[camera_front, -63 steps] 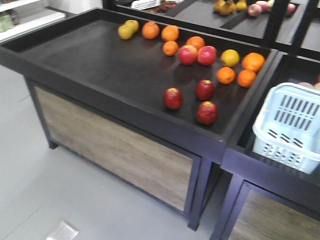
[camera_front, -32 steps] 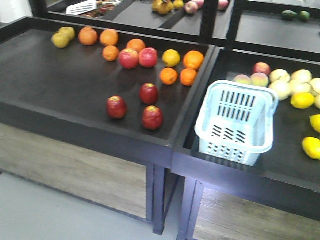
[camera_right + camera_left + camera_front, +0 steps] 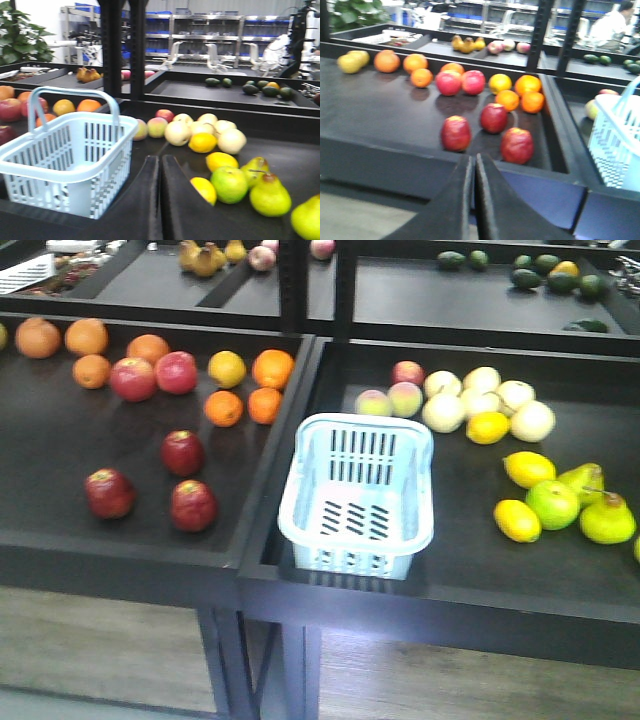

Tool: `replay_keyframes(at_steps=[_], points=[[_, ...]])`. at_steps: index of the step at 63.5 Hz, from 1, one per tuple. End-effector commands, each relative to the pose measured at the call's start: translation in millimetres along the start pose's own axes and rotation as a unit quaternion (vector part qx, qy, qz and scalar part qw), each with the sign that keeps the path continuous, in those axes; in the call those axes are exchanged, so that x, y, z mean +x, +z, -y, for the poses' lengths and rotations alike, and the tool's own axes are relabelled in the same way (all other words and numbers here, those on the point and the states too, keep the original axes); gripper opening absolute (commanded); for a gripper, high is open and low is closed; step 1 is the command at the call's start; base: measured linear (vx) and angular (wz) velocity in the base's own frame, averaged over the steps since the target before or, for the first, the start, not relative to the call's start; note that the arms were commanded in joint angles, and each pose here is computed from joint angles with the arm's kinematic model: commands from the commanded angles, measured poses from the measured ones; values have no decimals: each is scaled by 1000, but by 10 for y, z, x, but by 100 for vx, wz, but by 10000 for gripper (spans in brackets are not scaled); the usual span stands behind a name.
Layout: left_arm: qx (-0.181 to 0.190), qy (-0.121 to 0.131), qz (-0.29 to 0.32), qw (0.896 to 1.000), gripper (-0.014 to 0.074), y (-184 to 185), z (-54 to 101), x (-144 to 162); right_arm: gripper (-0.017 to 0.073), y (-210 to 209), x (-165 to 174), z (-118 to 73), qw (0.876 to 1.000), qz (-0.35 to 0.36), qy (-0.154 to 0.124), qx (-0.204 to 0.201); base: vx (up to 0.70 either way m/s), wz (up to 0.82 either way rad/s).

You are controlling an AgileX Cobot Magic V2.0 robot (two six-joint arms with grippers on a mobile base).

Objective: Pick three apples into basket with both arms

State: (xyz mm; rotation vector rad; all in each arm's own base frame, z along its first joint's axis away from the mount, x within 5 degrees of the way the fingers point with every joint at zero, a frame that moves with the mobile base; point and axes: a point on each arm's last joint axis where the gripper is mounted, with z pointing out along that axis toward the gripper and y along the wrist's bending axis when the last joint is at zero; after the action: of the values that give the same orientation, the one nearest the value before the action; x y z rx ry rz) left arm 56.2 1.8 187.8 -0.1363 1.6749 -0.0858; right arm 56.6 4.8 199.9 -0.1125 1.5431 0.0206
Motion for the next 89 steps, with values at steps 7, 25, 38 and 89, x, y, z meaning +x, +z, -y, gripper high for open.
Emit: replay_keyframes(at_steps=[7, 25, 38, 89], points=[[8, -5, 41, 999, -6, -12, 13, -63, -9, -8, -33, 2, 999, 39, -8, 4, 10, -38], [8, -5, 41, 999, -6, -12, 13, -63, -9, -8, -33, 2, 999, 39, -8, 4, 10, -30], [8, -5, 41, 999, -6, -12, 13, -63, -9, -8, -34, 2, 999, 39, -8, 4, 10, -18], [8, -5, 41, 999, -6, -12, 13, -63, -9, -8, -34, 2, 999, 39, -8, 4, 11, -3]])
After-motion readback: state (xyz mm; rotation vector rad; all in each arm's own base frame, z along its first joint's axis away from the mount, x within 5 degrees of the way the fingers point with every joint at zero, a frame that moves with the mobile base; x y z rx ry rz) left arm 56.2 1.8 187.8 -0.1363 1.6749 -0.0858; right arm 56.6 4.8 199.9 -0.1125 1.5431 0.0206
